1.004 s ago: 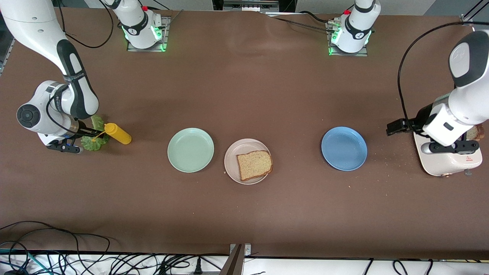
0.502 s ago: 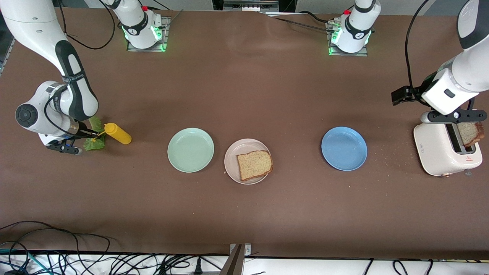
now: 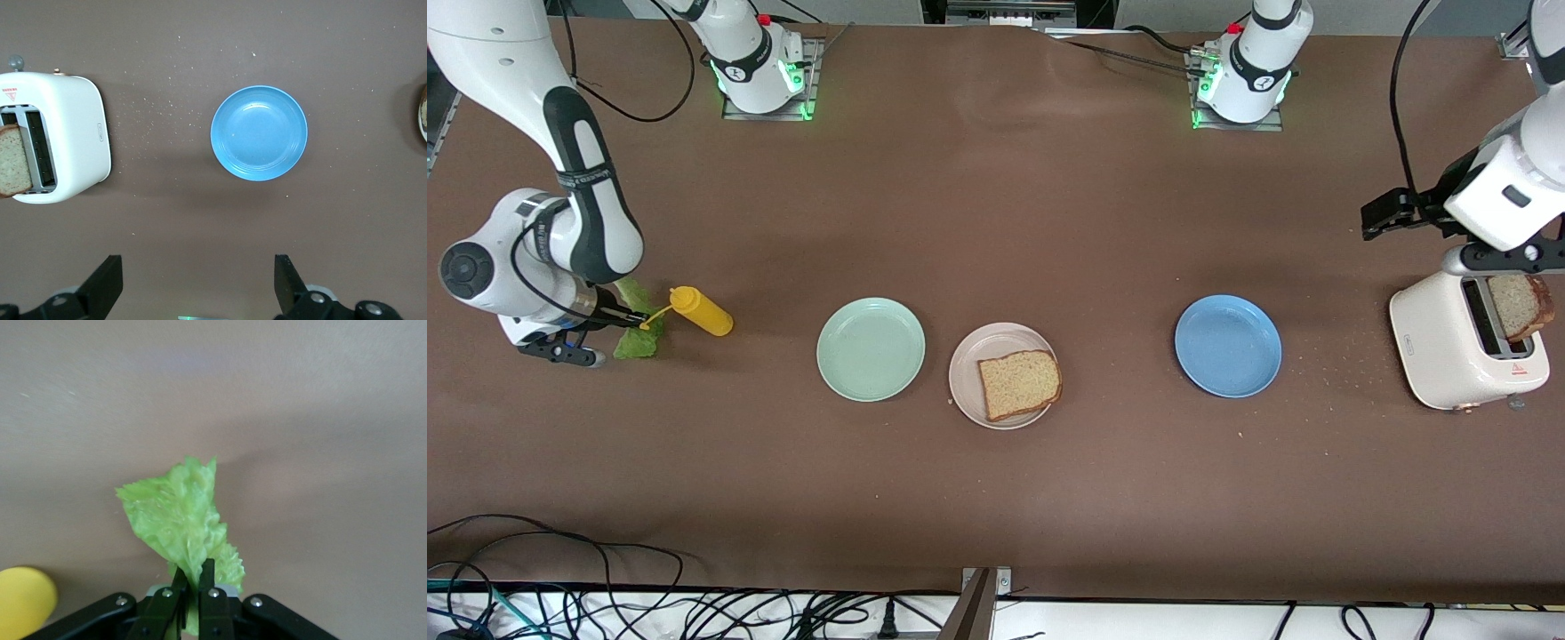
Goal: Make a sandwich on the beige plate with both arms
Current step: 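Lift the lettuce leaf with the right gripper toward the beige plate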
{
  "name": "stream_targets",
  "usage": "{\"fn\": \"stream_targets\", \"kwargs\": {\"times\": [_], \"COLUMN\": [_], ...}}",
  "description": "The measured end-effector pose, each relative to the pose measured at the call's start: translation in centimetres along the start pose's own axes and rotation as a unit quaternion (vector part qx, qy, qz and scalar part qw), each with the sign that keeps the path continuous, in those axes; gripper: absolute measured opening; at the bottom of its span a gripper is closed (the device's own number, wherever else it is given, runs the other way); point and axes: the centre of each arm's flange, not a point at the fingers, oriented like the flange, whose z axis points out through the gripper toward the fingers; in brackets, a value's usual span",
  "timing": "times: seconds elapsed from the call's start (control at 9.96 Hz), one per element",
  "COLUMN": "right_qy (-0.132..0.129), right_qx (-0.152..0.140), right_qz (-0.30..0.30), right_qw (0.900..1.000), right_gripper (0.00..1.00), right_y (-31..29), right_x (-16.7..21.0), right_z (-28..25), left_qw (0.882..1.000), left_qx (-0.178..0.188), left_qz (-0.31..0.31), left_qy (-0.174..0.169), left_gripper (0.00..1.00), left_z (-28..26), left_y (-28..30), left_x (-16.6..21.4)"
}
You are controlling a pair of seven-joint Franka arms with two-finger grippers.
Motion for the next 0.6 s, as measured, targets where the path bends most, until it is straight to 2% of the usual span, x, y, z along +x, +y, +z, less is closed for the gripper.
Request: {"fn": "stream_targets", "kwargs": {"times": [0.3, 0.4, 0.6], "right_qy": [-0.049, -0.056, -0.05], "right_qx": [0.019, 0.022, 0.024], "right_qz": [-0.007, -0.01, -0.019], "right_qw": [0.999, 0.998, 0.998], "right_gripper": [0.07, 0.07, 0.07], "right_y": [1.1, 1.2, 0.6], "right_x": [1.4, 1.6, 2.1], "right_z": [-10.5, -13.8, -18.2], "left_qw": [0.999, 0.999, 0.997], "left_qx": [-0.004, -0.005, -0.006], "left_qz": [-0.032, -0.045, -0.07], "left_qy": [-0.002, -0.004, -0.01], "left_gripper": [1.0, 1.0, 1.0], "left_z": [0.0, 0.3, 0.9], "left_y": [-4.0, -5.4, -8.6], "left_x": [0.0, 0.1, 0.2]}}
